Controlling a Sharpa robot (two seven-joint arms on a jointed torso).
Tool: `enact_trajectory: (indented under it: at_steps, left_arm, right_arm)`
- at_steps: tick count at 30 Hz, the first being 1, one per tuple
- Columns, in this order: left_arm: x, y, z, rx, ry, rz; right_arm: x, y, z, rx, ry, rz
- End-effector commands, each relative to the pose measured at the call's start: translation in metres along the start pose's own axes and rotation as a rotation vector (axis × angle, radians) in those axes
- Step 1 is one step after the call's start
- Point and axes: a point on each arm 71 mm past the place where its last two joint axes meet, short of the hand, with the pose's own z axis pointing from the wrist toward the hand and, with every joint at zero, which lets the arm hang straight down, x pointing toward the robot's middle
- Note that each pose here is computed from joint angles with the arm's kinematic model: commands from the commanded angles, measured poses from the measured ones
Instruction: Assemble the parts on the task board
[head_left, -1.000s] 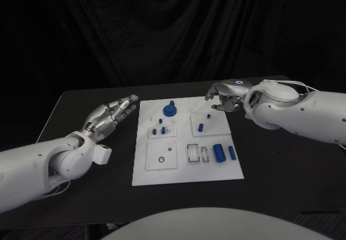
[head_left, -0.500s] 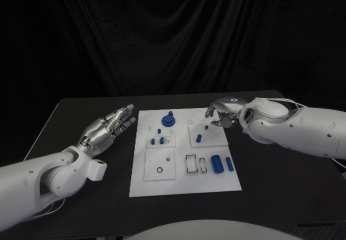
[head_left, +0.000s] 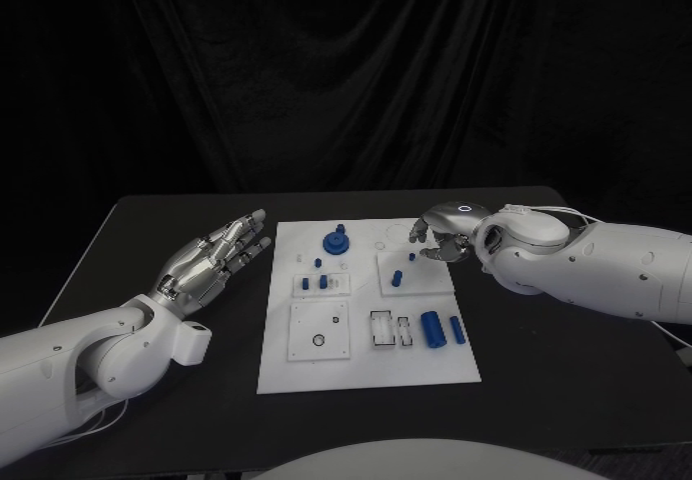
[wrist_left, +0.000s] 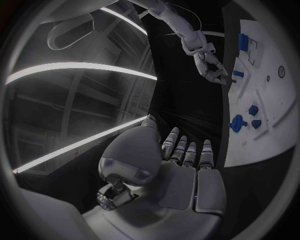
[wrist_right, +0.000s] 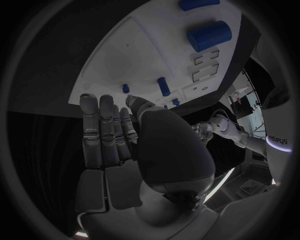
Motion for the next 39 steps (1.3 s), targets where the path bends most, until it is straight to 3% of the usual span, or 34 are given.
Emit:
enact_trajectory:
  at_steps: [1, 25, 39]
  left_arm:
    - [0.0015, -0.0109, 0.0, 0.159, 0.01, -0.021]
    - [0.0008, -0.006, 0.0007, 0.135, 0.023, -0.035]
    - [-0.0008, -0.0043, 0.0005, 0.134, 0.017, -0.031]
  right_arm:
    - [0.002, 0.0, 0.0, -0.019, -0.029, -0.005]
    - [0.036, 0.003, 0.016, -0.028, -0.013, 0.02]
    - [0.044, 0.005, 0.019, -0.036, -0.022, 0.028]
